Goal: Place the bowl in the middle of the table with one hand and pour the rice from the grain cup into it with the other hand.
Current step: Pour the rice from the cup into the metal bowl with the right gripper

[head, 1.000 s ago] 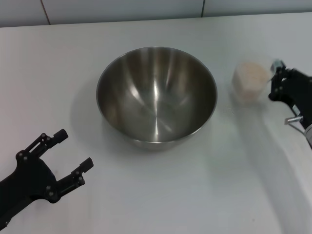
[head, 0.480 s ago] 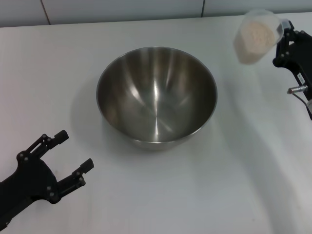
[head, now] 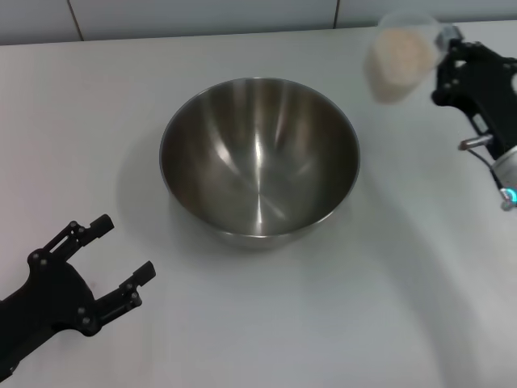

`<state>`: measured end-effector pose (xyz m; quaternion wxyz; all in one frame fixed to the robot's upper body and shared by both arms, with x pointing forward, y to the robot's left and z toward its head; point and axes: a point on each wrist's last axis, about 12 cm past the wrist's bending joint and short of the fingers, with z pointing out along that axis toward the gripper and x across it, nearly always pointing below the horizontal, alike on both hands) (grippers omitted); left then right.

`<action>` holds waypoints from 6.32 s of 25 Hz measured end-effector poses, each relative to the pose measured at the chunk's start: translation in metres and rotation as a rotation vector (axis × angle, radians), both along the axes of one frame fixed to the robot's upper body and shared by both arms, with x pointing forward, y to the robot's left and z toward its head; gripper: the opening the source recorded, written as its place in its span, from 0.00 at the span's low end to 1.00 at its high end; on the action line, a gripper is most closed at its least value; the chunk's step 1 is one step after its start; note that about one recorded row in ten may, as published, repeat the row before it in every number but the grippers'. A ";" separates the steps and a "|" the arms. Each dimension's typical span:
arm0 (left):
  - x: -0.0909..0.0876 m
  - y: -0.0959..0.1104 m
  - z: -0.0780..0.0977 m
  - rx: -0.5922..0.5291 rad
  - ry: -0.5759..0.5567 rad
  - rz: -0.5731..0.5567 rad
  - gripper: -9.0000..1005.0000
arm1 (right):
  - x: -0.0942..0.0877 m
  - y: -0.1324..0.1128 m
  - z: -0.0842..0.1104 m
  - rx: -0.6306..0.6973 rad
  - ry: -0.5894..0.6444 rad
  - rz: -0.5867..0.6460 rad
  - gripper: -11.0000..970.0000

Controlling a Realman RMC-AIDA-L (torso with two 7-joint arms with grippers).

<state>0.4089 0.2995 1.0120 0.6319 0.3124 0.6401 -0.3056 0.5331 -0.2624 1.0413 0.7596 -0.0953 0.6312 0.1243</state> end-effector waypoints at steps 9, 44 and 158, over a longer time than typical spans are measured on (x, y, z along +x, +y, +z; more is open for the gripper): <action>0.000 0.000 0.000 -0.001 -0.002 0.001 0.84 | 0.013 0.030 0.016 -0.009 -0.007 0.320 0.01; 0.000 -0.003 -0.001 -0.014 0.001 0.005 0.84 | 0.025 0.079 0.019 -0.622 -0.312 0.407 0.01; 0.005 -0.004 0.002 -0.028 -0.025 0.028 0.84 | 0.006 0.060 0.007 -0.038 0.011 0.249 0.01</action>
